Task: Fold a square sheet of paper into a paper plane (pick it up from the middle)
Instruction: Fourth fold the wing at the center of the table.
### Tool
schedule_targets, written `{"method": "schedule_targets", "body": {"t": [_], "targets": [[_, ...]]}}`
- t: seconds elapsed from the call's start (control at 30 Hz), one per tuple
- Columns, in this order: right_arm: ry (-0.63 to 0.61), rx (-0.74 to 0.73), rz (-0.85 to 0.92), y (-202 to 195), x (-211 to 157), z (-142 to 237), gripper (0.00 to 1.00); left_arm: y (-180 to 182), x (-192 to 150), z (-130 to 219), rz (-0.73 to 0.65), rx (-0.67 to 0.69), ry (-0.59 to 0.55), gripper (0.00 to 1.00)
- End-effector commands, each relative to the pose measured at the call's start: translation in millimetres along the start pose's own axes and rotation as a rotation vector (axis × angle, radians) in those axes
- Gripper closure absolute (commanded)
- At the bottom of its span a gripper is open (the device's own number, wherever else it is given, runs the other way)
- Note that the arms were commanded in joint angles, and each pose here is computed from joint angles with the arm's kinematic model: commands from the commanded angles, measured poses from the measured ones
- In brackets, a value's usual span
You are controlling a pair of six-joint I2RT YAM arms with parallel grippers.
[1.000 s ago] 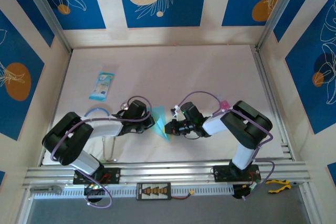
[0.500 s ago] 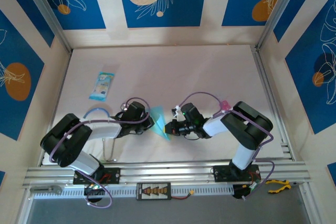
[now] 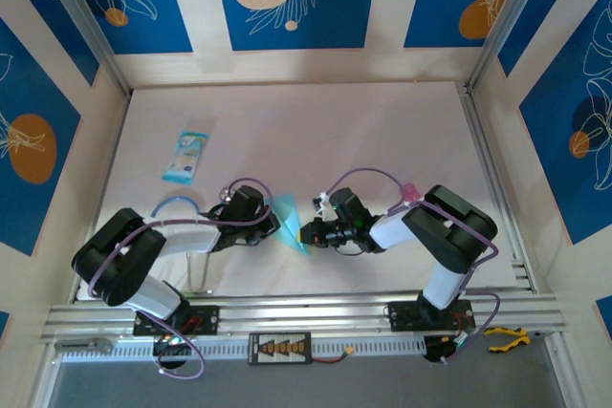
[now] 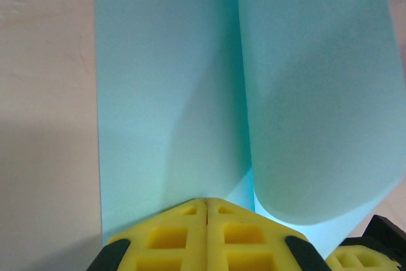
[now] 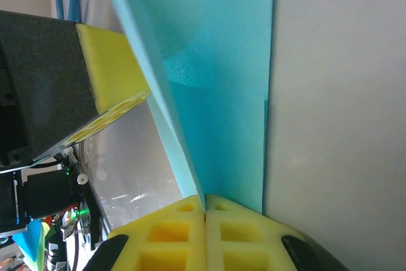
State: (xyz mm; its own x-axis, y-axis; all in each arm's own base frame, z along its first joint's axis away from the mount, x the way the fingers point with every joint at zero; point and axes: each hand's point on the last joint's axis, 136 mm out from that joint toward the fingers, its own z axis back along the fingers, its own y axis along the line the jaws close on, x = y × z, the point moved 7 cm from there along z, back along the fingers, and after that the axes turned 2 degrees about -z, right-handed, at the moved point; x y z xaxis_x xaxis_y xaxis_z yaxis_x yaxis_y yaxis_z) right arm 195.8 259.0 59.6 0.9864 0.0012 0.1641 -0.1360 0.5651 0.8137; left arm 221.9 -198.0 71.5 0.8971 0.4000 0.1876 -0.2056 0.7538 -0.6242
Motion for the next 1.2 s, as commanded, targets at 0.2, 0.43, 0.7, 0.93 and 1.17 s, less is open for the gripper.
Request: {"method": "schedule_targets", "body": {"t": [0.2,0.43,0.7,0.93,1.17], "targets": [[0.071,-0.009,-0.045,-10.1,-10.1,-4.8,0.99,-16.3,5.4,10.6,-0.154,-0.073,-0.027,0.86],[0.07,-0.013,-0.055,-12.3,-9.6,-4.3,0.99,-33.8,6.5,8.3,-0.202,-0.189,-0.013,0.87],[0.07,-0.014,-0.062,-14.0,-9.9,-3.1,0.99,-40.7,9.4,-4.2,-0.202,-0.212,0.009,0.87],[0.073,-0.014,-0.066,-15.8,-10.4,-2.5,0.99,-40.1,10.5,-14.3,-0.183,-0.21,0.013,0.87],[0.078,-0.014,-0.073,-17.6,-10.9,-1.3,0.99,-36.4,11.6,-18.9,-0.17,-0.183,0.012,0.87]]}}
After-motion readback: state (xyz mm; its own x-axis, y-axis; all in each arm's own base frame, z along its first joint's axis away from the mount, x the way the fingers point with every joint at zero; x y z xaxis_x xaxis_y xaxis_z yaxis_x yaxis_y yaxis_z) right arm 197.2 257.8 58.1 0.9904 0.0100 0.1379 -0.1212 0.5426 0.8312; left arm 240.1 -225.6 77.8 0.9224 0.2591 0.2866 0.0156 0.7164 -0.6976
